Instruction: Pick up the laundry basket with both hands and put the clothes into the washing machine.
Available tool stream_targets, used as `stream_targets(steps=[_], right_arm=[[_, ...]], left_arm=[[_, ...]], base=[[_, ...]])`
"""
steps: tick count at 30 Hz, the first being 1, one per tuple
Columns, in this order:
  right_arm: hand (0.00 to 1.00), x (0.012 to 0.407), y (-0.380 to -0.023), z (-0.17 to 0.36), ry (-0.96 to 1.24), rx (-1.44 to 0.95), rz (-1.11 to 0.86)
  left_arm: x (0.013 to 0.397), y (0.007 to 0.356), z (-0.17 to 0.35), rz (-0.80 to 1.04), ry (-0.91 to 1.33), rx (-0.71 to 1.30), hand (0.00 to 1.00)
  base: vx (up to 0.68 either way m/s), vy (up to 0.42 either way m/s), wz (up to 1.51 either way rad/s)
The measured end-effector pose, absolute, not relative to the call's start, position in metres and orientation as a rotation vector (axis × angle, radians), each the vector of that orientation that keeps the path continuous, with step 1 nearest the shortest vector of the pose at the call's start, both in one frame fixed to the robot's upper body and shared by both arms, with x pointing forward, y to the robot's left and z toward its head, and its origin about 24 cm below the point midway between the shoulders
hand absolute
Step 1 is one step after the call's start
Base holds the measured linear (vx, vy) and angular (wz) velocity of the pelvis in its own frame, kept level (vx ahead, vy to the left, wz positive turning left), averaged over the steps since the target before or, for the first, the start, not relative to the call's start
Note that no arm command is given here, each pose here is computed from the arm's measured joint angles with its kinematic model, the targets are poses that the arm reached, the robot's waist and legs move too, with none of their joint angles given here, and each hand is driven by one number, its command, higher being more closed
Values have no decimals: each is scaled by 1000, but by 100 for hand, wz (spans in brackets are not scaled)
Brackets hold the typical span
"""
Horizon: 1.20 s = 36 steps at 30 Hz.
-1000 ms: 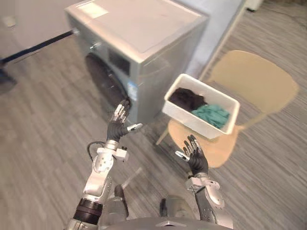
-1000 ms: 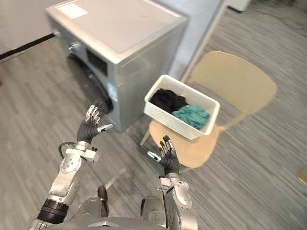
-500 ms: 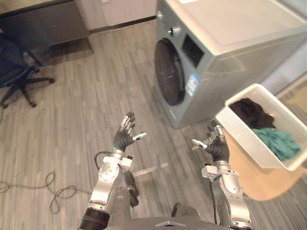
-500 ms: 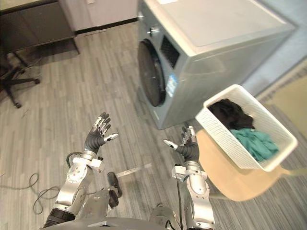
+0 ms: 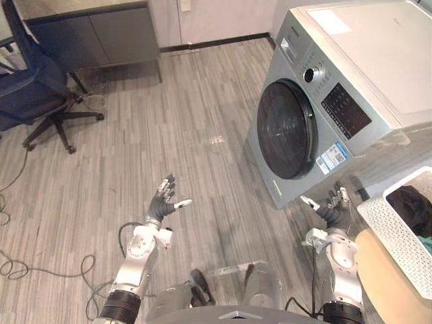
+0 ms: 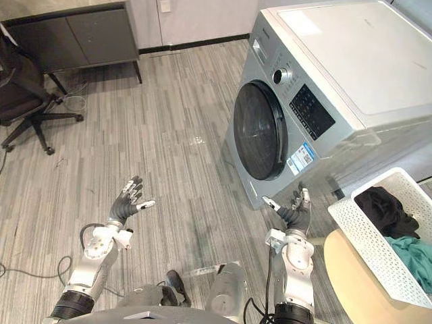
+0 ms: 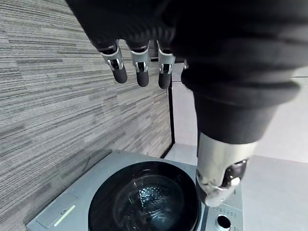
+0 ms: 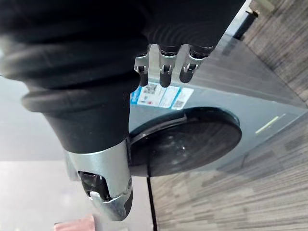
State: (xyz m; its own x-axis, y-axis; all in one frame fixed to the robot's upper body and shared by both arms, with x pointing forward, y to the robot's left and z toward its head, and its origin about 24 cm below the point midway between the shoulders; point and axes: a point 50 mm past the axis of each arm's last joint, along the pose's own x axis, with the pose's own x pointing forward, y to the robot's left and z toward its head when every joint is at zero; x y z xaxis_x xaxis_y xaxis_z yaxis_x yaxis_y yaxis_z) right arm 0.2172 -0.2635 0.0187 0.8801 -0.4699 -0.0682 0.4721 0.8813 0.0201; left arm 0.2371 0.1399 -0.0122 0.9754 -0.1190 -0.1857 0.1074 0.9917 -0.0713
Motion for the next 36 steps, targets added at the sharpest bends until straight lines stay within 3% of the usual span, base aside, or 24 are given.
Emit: stream_targets(steps=[10, 19, 30, 36], right_arm=[[0, 206, -239, 5, 133, 4, -342], [0, 181, -270, 26, 61, -65, -486], [0, 247, -254, 83, -178, -157, -413], [0, 257, -285, 111, -236, -292, -499]], left_arm=[[199, 151, -61, 47, 411, -138, 0], [205, 125, -56, -21, 395, -169, 0], [234, 140, -31, -14, 279, -116, 0], [250, 132, -11, -35, 195, -171, 0]], base=[[362, -202, 13], [251, -27, 0], [61, 180, -58], [-28, -19, 4]])
